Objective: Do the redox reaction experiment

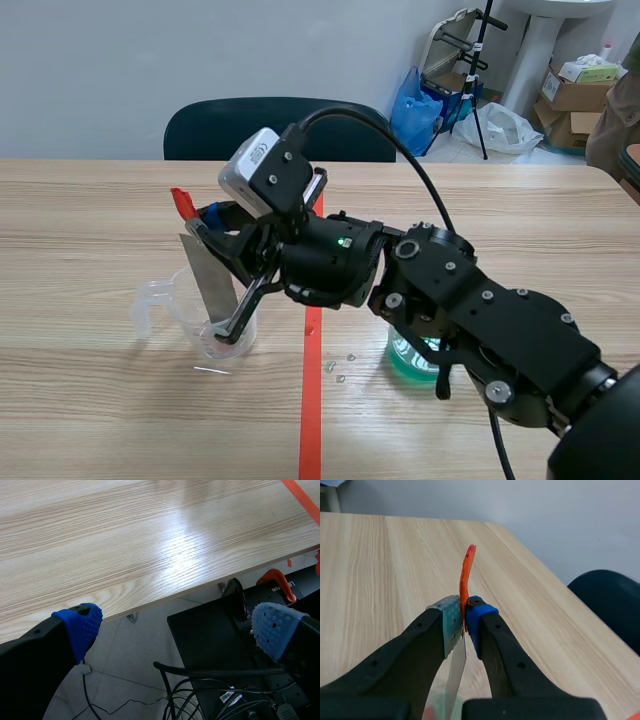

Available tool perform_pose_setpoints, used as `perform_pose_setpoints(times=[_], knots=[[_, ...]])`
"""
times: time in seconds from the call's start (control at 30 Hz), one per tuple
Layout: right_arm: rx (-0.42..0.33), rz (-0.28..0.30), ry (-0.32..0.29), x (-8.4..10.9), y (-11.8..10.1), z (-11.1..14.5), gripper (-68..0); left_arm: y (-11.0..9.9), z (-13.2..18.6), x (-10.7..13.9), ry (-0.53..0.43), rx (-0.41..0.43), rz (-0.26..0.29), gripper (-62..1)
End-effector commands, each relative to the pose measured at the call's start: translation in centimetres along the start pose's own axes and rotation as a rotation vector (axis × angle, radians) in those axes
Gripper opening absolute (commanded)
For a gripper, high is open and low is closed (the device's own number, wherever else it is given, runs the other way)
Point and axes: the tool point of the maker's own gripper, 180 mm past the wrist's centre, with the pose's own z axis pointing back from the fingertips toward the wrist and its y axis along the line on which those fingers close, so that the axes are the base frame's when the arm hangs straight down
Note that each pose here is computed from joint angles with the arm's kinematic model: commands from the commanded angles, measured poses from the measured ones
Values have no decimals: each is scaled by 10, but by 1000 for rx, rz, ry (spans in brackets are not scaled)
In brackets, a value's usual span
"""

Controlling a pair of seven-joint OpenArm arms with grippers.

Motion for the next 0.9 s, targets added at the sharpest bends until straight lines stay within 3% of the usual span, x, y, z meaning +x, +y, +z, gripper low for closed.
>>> perform_pose_setpoints(times=[0.0, 0.17, 0.87], knots=[[-23, 33, -61, 18, -12, -7, -662, -2, -1, 6, -29, 2, 13, 14], [-7, 79, -52, 17, -10, -9, -662, -2, -1, 6, -29, 2, 13, 14], [-6, 84, -33, 13, -11, -8, -662, -2, -1, 6, -29, 2, 13, 14]])
